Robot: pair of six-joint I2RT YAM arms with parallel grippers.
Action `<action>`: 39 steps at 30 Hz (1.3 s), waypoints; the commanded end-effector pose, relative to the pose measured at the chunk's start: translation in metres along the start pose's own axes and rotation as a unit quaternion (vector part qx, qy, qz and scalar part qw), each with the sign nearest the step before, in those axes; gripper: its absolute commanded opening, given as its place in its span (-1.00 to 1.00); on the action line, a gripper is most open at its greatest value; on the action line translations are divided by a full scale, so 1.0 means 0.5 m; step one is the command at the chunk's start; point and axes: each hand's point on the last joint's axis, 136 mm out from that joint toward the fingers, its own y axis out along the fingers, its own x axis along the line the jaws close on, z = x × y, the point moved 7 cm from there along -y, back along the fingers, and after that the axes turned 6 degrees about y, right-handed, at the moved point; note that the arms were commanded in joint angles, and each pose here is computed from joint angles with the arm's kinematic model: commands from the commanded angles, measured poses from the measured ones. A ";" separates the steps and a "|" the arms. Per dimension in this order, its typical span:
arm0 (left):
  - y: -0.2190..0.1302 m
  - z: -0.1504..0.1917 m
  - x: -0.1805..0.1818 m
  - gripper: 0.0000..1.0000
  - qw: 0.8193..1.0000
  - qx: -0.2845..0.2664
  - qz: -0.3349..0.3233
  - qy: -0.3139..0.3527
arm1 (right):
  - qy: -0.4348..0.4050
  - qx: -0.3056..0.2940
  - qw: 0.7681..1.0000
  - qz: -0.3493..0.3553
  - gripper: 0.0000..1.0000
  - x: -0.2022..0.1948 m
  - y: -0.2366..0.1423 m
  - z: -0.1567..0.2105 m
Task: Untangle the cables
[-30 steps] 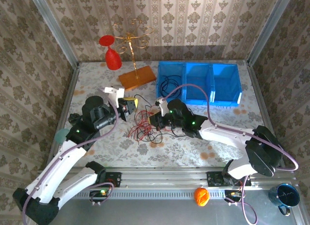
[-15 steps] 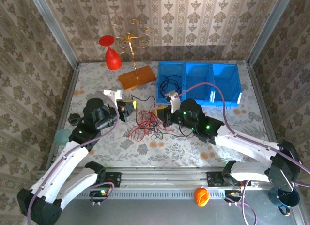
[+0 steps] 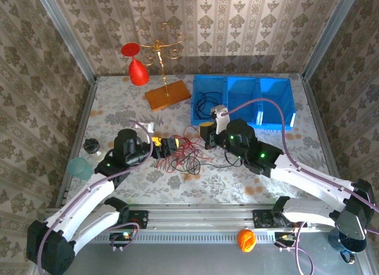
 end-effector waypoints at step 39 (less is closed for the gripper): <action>0.005 -0.044 0.018 0.81 0.999 -0.013 -0.030 -0.018 | -0.013 0.111 0.977 -0.180 -1.00 0.083 0.056 0.138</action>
